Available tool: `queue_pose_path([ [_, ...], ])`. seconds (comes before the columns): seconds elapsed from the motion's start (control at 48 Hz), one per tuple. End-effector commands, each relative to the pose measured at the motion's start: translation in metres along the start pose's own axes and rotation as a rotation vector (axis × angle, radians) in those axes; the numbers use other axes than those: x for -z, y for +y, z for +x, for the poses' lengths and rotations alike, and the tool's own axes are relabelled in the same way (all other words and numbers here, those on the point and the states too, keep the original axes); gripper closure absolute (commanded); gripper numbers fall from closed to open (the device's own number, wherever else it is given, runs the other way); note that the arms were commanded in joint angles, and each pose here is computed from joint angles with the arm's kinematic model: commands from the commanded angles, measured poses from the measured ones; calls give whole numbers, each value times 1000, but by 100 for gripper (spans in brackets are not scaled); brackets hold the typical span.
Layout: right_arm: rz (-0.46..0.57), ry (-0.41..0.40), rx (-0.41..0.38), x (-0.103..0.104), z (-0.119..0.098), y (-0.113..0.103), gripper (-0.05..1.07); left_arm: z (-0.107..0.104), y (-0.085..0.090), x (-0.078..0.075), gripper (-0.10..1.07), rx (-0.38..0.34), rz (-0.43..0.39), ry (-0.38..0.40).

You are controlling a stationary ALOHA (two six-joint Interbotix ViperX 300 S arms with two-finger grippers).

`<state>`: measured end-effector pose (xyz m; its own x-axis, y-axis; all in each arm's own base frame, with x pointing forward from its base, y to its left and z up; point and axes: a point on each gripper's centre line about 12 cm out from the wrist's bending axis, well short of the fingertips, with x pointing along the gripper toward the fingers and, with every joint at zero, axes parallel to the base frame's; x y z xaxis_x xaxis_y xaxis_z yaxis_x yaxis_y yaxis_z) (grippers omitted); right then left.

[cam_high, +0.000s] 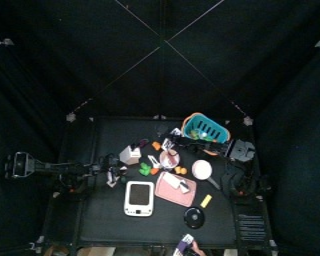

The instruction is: Place squash half near other squash half

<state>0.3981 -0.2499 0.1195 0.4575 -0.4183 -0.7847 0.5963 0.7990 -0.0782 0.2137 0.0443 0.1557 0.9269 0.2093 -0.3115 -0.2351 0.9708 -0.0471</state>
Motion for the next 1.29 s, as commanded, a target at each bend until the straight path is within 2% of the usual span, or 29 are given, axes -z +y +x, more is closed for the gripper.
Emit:
queue_pose_path([
  [0.0, 1, -30, 3, -11, -10, -1, 0, 2, 0, -6, 25, -2, 0, -19],
  [0.271, -28, -10, 18, -10, -11, 0, 0, 2, 0, -6, 25, -3, -1, -19],
  [0.875, -73, -24, 18, -14, -13, 9, 0, 2, 0, -6, 25, -3, -1, -19],
  [1.125, -133, -69, 26, -37, -53, 31, 0, 3, -1, -9, 25, 4, 1, -27],
  [1.271, -165, -127, -4, -47, -73, 49, 0, 3, 0, -9, 25, -2, -3, -29],
])
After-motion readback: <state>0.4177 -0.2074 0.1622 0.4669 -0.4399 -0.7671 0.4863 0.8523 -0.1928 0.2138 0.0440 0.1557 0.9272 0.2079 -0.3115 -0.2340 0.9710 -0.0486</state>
